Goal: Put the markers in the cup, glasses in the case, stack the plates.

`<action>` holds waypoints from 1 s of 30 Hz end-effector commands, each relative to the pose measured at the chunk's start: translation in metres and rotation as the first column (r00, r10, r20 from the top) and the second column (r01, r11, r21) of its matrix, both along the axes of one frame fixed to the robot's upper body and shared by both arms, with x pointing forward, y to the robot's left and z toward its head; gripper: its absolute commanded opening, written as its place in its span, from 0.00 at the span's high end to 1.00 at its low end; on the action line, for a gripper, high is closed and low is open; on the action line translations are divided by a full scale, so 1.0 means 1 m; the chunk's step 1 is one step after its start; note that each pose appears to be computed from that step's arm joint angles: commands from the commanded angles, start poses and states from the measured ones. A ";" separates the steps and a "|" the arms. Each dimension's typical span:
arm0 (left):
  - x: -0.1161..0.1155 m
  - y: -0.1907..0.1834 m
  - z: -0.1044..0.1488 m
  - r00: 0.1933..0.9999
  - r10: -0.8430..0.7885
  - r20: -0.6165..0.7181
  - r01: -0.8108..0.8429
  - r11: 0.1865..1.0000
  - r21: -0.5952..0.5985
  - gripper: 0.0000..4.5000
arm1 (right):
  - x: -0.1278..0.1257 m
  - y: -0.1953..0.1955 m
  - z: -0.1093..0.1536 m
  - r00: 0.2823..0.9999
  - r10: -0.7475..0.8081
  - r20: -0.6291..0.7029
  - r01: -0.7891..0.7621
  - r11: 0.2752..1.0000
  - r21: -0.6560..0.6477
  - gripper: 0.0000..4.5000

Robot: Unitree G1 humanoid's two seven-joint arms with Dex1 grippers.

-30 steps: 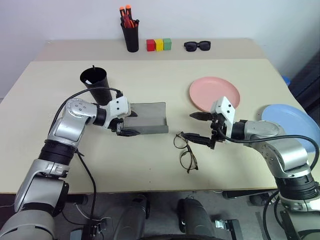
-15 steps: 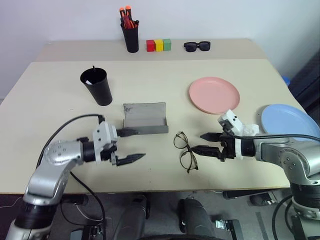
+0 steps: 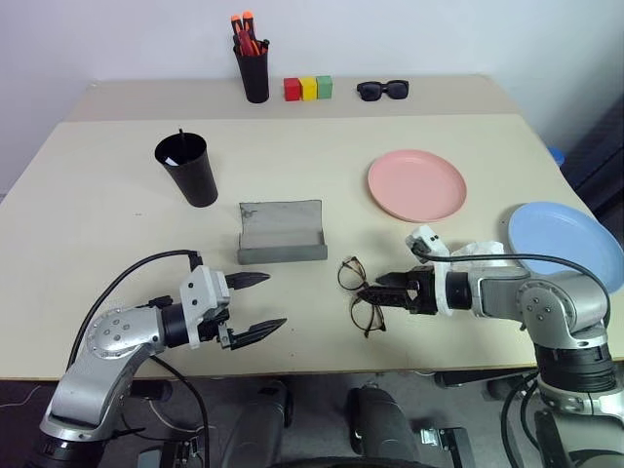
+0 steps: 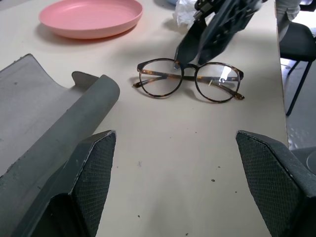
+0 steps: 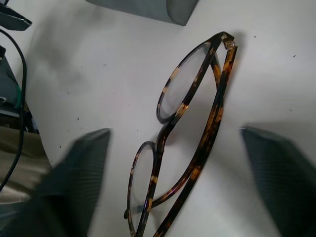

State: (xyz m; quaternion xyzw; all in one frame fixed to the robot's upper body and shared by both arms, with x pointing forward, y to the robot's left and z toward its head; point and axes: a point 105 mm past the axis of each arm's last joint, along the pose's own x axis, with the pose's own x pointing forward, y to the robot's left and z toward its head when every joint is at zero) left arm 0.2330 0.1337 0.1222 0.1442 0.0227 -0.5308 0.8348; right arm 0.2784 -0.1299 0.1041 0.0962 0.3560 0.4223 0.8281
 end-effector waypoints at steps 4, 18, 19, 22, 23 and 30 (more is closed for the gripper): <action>-0.001 0.001 -0.002 1.000 0.004 0.012 -0.004 1.000 0.009 0.11 | 0.000 0.003 0.004 1.000 0.009 0.007 -0.009 1.000 0.003 0.96; 0.009 0.041 -0.006 0.964 0.264 0.033 -0.263 0.964 -0.026 0.11 | 0.016 0.026 0.083 0.815 0.316 0.485 -0.231 0.946 -0.228 0.98; 0.011 0.045 -0.005 0.956 0.291 0.037 -0.290 0.956 -0.036 0.11 | 0.021 0.034 0.092 0.769 0.358 0.529 -0.254 0.931 -0.261 0.98; 0.016 0.055 0.000 0.931 0.359 0.060 -0.356 0.932 -0.064 0.11 | 0.049 0.060 0.106 0.652 0.438 0.619 -0.264 0.896 -0.357 0.98; 0.018 0.058 0.001 0.924 0.377 0.065 -0.372 0.925 -0.073 0.11 | 0.057 0.070 0.109 0.631 0.449 0.632 -0.266 0.891 -0.367 0.98; 0.020 0.073 0.010 0.885 0.452 0.110 -0.444 0.892 -0.091 0.11 | 0.085 0.127 0.101 0.465 0.611 0.641 -0.361 0.792 -0.493 0.98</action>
